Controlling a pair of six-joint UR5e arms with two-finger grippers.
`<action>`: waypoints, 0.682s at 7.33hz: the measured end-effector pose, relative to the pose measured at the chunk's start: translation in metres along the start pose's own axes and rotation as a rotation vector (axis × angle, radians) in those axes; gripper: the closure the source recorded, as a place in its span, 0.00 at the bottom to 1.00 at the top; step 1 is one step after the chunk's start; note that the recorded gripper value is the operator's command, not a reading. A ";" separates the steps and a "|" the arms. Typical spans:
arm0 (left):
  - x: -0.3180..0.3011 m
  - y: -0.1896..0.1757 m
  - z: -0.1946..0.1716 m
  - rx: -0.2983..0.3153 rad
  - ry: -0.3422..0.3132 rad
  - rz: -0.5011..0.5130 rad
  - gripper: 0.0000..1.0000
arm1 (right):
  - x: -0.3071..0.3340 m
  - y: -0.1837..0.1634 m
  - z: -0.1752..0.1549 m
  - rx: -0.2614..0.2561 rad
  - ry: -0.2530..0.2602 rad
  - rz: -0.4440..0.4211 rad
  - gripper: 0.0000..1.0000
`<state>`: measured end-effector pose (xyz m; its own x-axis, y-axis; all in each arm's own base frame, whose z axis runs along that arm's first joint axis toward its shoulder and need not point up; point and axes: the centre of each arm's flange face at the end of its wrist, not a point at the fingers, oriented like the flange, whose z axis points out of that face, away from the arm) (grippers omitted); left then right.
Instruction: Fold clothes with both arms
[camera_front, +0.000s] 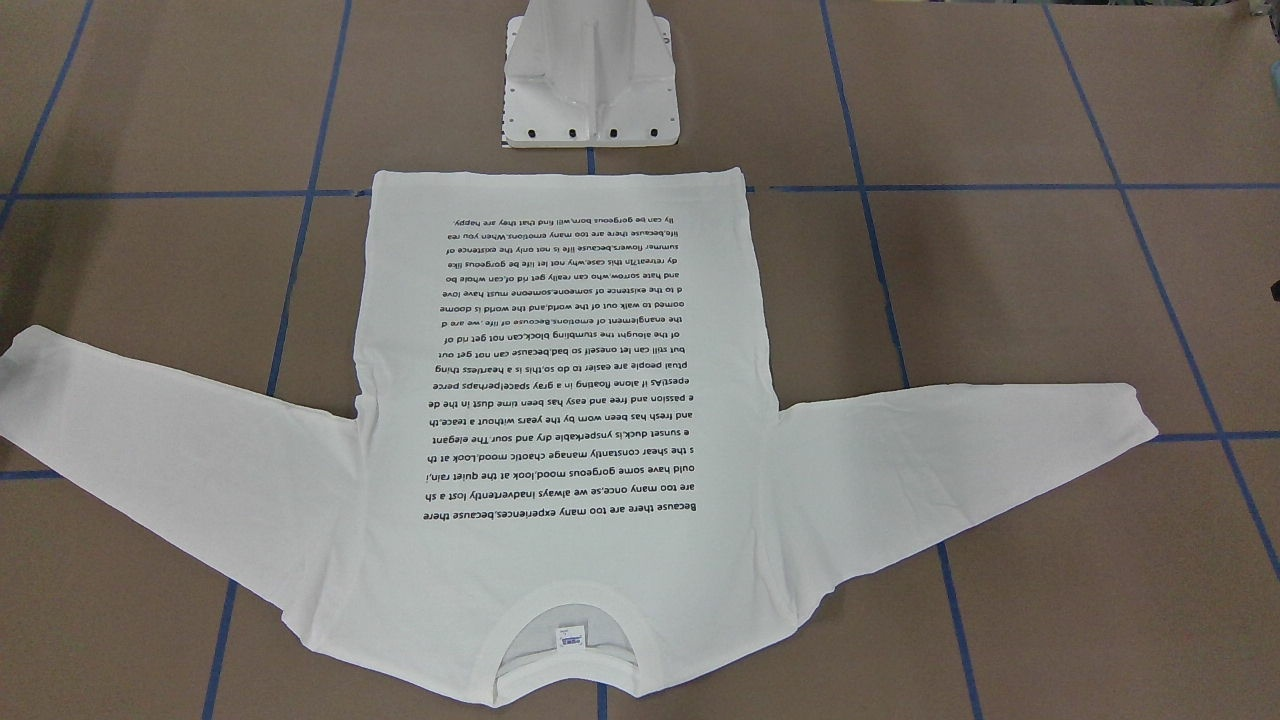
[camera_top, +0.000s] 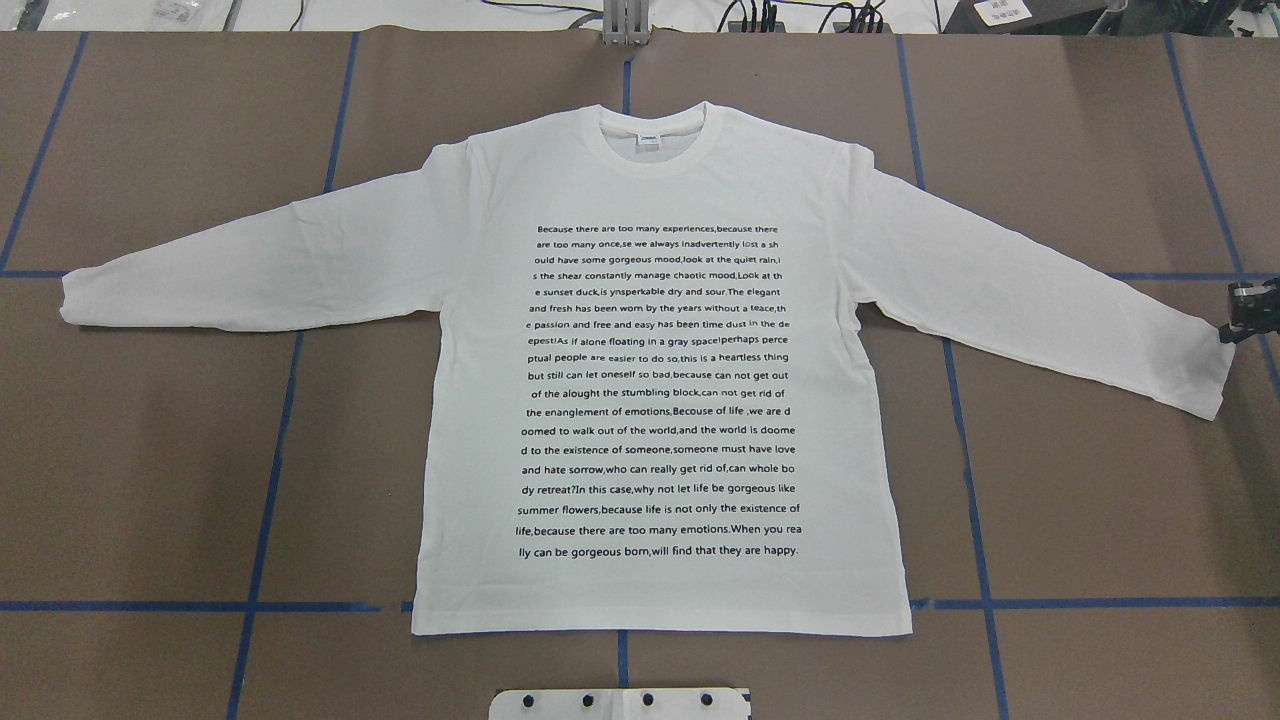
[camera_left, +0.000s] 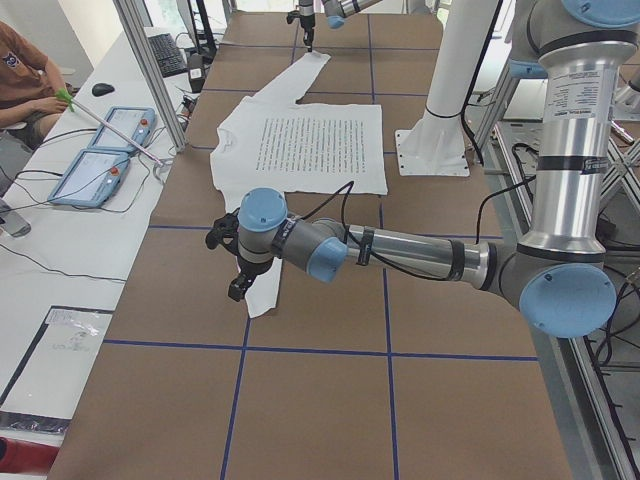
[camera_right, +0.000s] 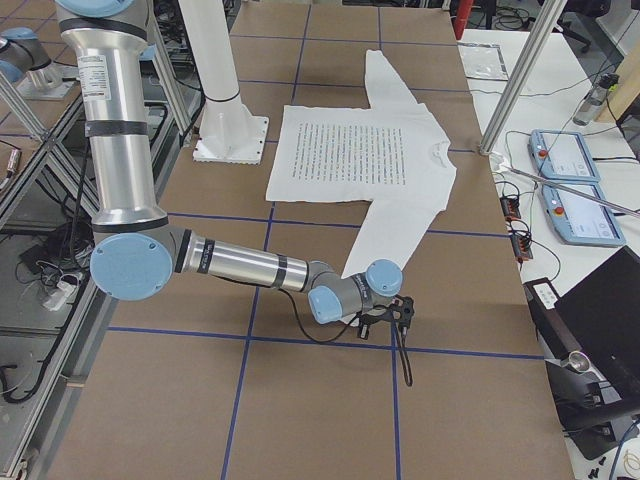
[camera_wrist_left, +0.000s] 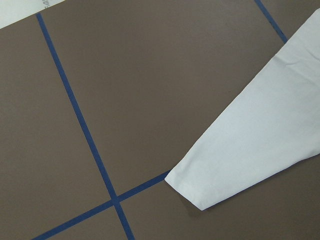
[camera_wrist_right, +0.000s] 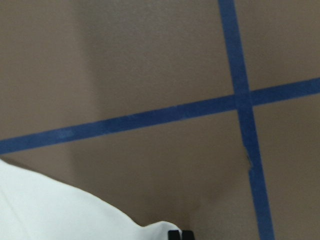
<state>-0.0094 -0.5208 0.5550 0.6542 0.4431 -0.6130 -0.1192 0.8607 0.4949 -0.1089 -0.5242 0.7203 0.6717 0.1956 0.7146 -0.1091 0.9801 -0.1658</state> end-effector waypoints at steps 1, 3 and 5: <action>0.000 0.000 0.000 0.000 0.000 0.000 0.00 | -0.014 -0.003 -0.009 0.007 -0.022 -0.011 1.00; 0.001 -0.001 -0.001 0.002 0.001 0.002 0.00 | -0.062 0.000 -0.044 0.019 -0.118 0.029 1.00; 0.007 -0.004 -0.006 0.014 0.014 0.015 0.00 | -0.162 0.012 -0.074 0.012 -0.207 0.115 1.00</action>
<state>-0.0088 -0.5196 0.5449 0.6421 0.4593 -0.6138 -0.1181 0.8504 0.5128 -0.1652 -0.5470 0.5526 0.4898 0.3075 0.8158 -0.1861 0.9510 -0.2468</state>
